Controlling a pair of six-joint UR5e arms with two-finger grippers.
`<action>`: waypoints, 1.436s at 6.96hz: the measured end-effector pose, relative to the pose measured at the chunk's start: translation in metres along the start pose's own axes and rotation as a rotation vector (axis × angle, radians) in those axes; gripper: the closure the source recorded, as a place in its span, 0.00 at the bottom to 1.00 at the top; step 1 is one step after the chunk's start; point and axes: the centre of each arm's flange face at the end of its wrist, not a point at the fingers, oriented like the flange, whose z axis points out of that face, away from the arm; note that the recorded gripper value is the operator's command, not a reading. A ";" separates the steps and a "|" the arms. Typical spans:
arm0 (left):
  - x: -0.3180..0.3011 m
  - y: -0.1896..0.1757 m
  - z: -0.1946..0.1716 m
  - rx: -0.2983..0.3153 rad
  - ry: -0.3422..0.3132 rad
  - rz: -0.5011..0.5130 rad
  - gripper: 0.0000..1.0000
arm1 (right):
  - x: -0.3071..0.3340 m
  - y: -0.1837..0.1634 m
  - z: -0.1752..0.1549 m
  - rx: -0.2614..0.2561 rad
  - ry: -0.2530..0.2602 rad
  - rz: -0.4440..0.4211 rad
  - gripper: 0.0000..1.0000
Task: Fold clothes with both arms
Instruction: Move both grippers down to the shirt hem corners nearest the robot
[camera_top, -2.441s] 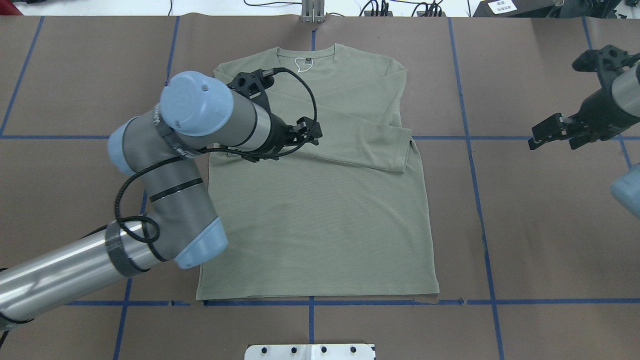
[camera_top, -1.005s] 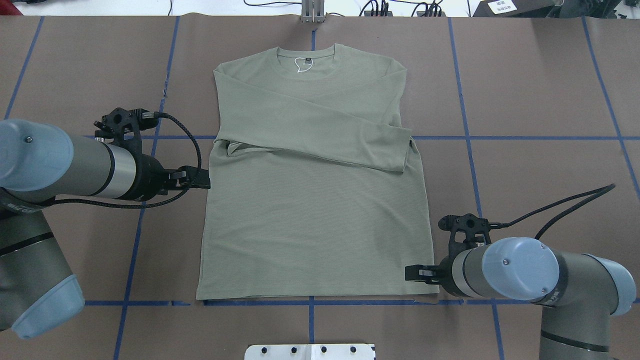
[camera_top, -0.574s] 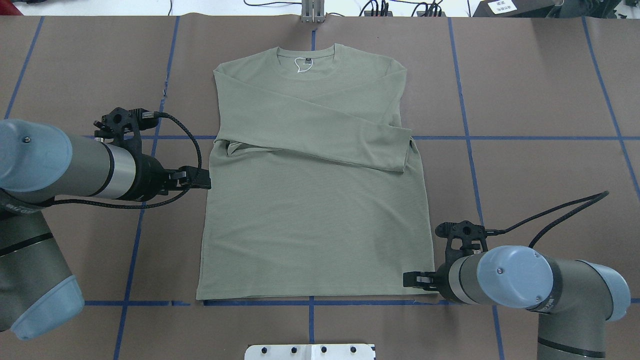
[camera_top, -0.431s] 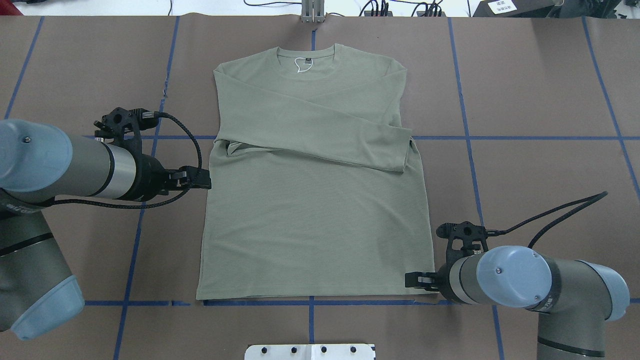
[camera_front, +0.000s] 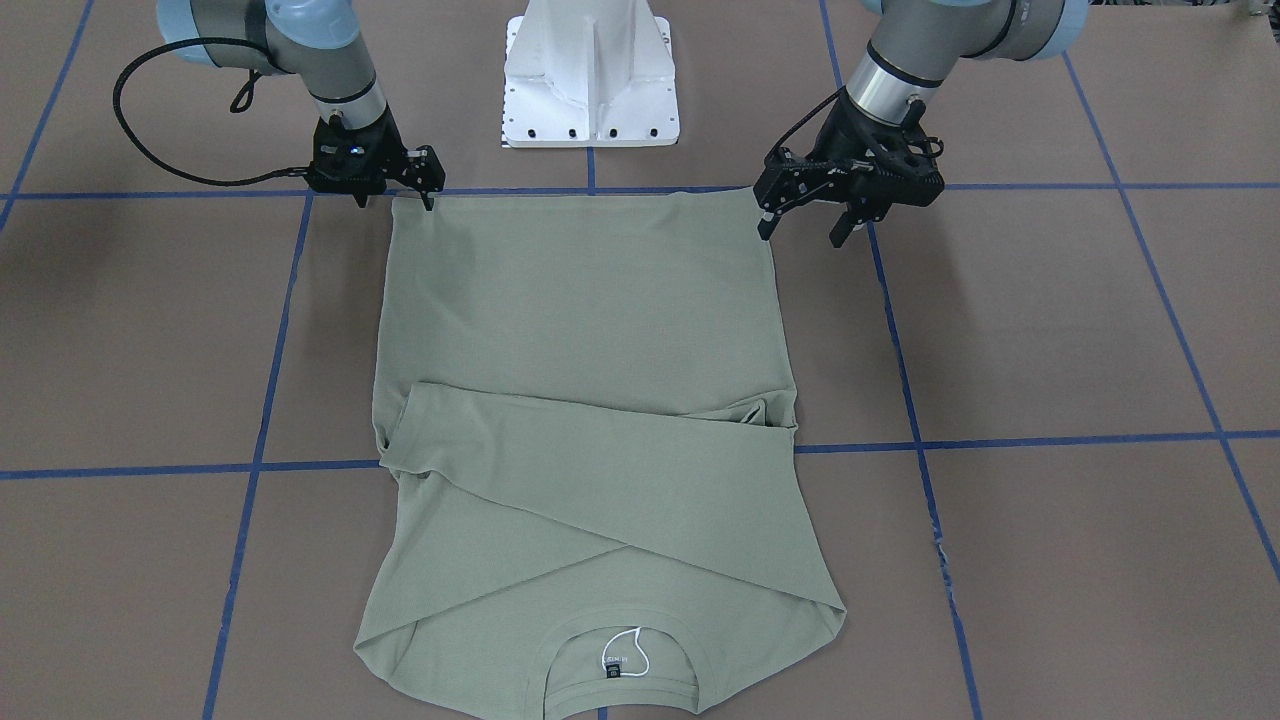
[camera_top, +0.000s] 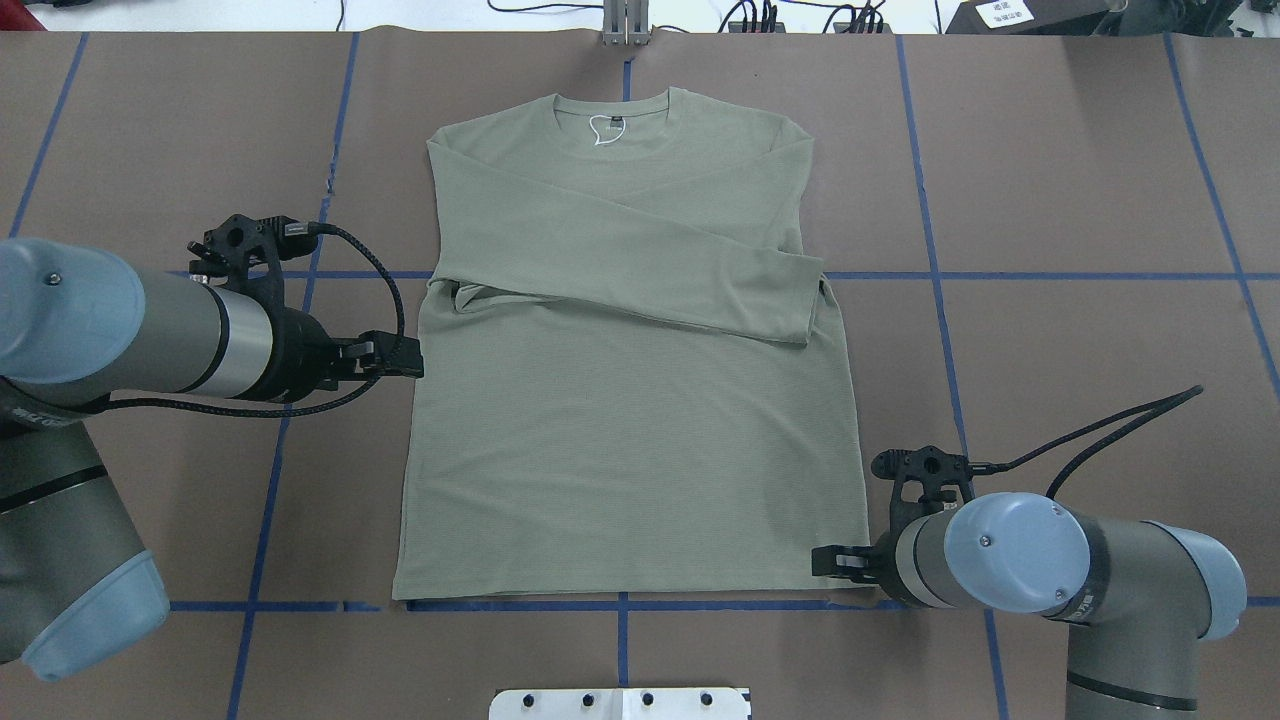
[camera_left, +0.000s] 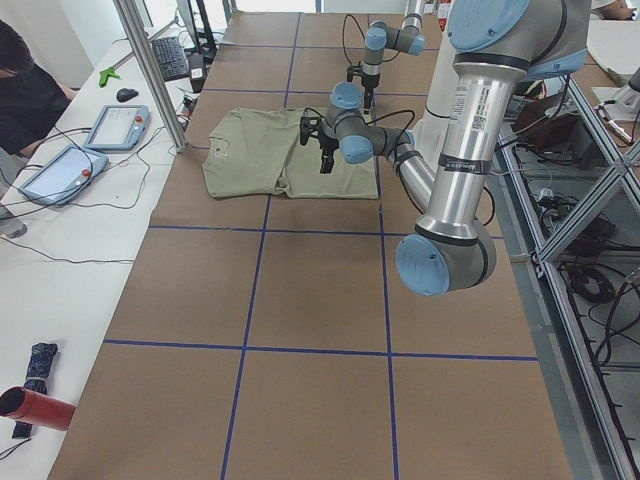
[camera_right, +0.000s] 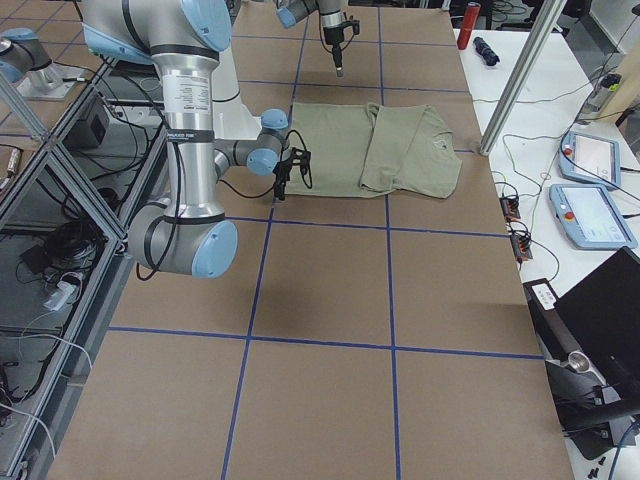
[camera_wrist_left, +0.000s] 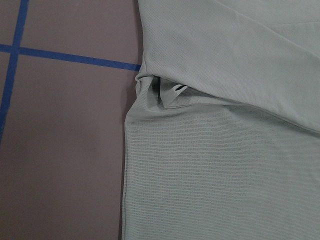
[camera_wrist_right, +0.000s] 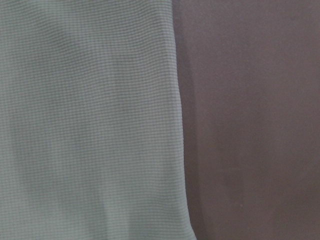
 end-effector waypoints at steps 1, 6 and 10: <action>0.000 0.000 0.000 0.000 0.001 0.000 0.01 | -0.001 0.000 0.001 -0.001 -0.001 0.000 0.24; 0.002 0.000 0.000 -0.001 0.003 0.001 0.01 | -0.002 0.001 0.000 -0.006 -0.005 -0.001 0.74; 0.004 0.001 0.000 -0.002 0.006 0.001 0.01 | -0.003 0.000 -0.004 -0.004 -0.013 -0.002 1.00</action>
